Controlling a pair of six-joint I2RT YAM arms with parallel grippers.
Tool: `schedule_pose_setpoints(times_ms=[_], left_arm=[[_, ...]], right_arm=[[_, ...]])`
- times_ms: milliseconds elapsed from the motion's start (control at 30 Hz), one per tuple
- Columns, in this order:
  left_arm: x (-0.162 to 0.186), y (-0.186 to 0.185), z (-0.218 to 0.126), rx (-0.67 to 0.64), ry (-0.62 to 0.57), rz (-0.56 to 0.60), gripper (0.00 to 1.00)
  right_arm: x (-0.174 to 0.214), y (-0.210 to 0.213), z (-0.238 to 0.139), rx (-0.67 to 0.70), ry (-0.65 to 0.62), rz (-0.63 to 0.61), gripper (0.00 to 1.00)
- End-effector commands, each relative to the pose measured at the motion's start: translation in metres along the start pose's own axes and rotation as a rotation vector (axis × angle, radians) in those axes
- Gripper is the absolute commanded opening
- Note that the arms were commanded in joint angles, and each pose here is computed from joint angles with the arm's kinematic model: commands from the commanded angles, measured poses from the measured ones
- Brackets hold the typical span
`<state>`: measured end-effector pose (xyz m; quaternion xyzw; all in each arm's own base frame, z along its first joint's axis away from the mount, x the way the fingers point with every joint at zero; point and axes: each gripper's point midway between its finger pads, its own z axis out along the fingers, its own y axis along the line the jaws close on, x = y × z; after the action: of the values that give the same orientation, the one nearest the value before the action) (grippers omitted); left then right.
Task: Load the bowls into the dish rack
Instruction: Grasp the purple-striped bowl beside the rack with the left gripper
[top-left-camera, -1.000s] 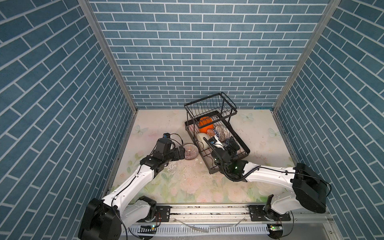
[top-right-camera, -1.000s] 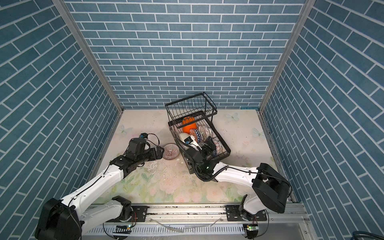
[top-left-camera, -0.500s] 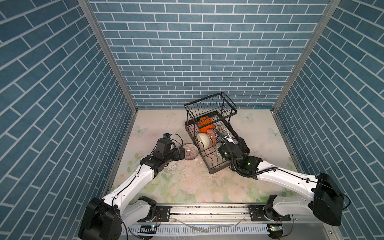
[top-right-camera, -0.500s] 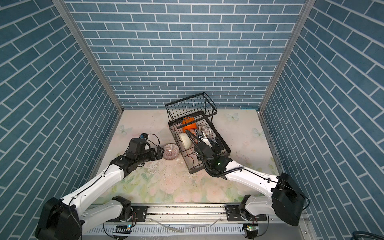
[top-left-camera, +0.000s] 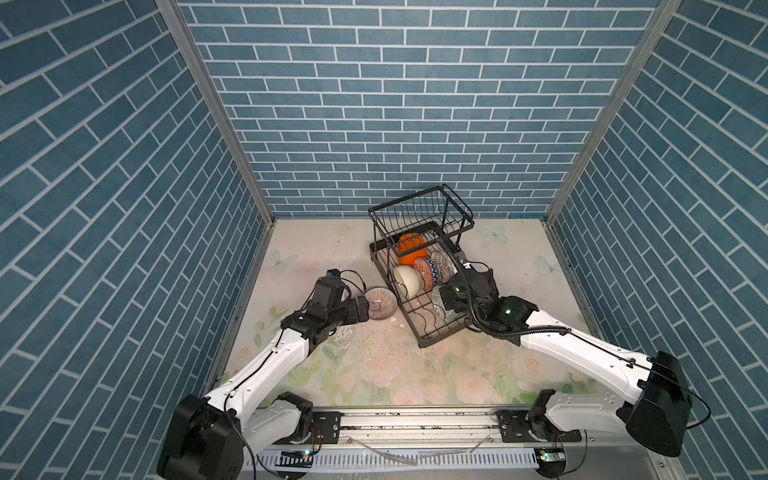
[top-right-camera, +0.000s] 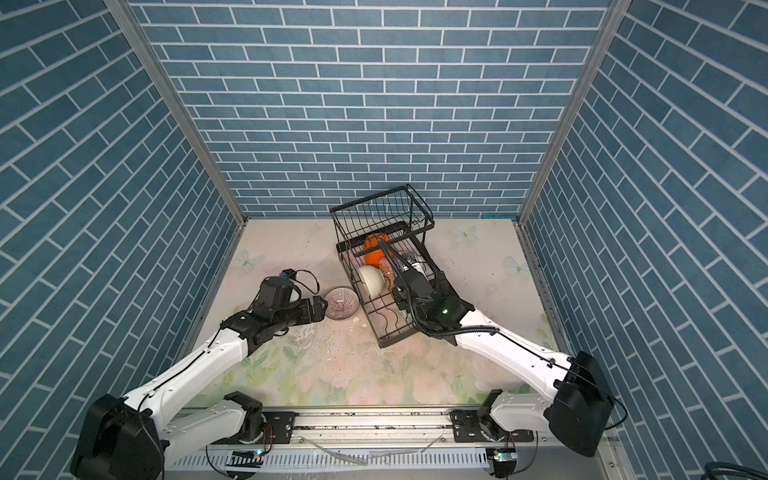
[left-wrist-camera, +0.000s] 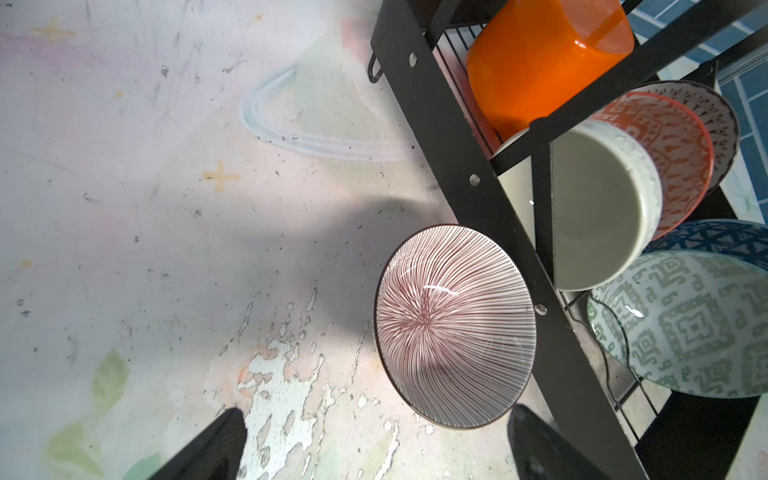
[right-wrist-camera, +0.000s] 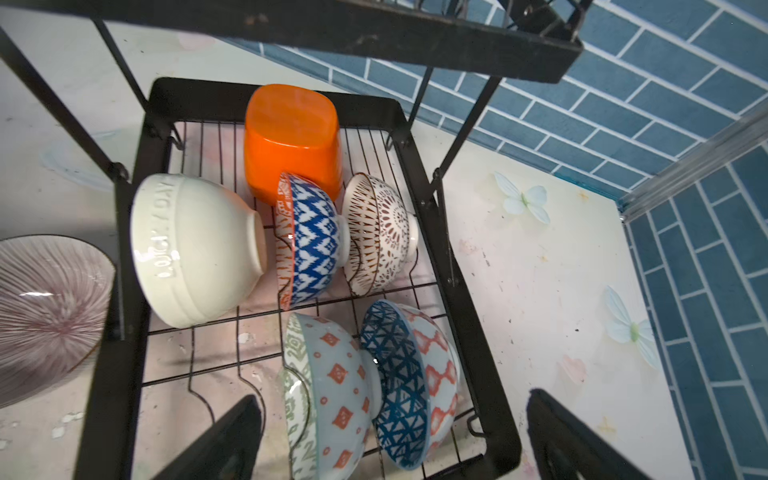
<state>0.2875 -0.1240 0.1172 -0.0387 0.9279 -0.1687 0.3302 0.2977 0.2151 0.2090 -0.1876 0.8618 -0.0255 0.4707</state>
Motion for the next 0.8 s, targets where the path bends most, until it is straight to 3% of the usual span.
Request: schedule_pose_setpoints(times_ms=[0,533,767], left_arm=[[-0.001,0.004,-0.003,-0.026,0.015,-0.009,1.00],[0.025,0.021,0.008,-0.105,0.135,-0.011,1.00],[0.020,0.015,0.020,-0.095,0.153,-0.006,0.98]], right_arm=[[-0.003,0.010,-0.003,-0.068,0.045,0.047,0.99],[-0.005,0.019,0.001,-0.107,0.047,0.063,0.99],[0.000,0.020,0.005,-0.101,0.064,0.054,0.99]])
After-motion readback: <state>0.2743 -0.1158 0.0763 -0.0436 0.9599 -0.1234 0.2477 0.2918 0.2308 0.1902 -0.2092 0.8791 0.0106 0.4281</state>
